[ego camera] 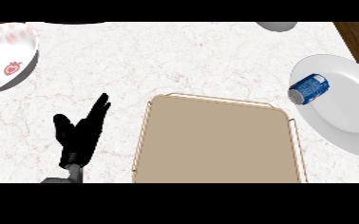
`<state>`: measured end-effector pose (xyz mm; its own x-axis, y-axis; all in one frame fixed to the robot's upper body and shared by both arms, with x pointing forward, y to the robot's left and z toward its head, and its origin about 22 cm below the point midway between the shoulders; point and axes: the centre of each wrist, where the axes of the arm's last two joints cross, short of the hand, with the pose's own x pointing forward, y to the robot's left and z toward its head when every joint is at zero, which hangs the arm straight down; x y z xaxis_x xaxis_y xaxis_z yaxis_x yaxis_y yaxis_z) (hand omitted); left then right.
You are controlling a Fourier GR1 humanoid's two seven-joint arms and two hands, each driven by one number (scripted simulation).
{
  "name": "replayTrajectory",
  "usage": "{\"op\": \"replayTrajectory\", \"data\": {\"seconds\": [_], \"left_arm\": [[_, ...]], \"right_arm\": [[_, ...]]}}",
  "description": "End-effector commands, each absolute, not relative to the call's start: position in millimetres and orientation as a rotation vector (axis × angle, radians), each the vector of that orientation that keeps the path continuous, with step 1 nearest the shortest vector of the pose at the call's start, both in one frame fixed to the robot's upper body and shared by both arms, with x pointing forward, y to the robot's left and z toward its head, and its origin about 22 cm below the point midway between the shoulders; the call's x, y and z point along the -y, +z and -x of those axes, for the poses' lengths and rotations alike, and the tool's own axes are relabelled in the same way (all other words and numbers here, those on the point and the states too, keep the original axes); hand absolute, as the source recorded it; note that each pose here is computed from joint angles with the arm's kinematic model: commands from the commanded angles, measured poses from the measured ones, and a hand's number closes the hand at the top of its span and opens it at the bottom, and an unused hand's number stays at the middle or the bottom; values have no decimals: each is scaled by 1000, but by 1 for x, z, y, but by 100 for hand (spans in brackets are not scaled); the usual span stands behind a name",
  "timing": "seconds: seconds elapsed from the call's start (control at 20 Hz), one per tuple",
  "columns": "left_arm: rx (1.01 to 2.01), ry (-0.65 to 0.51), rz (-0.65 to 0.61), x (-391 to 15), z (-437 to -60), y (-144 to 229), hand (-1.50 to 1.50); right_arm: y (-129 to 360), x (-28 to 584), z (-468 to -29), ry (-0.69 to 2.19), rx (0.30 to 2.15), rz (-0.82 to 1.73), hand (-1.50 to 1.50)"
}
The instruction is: Pick the can from the tray and place it in the plate
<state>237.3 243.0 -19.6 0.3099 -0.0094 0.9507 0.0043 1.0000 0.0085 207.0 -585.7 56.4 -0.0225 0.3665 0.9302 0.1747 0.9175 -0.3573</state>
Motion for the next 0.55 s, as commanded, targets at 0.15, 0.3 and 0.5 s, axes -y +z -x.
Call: {"op": "replayTrajectory", "data": {"seconds": [0.15, 0.3, 0.5], "left_arm": [[1208, -11, 13, -237, -232, -38, 0], [1195, -10, 16, -235, -234, -30, 0], [1185, -9, 11, -256, -222, -35, 0]], "right_arm": [[57, 603, -168, 257, 1669, 296, -150], [43, 602, -154, 256, 1679, 318, -150], [34, 603, -138, 271, 1656, 329, -150]]}}
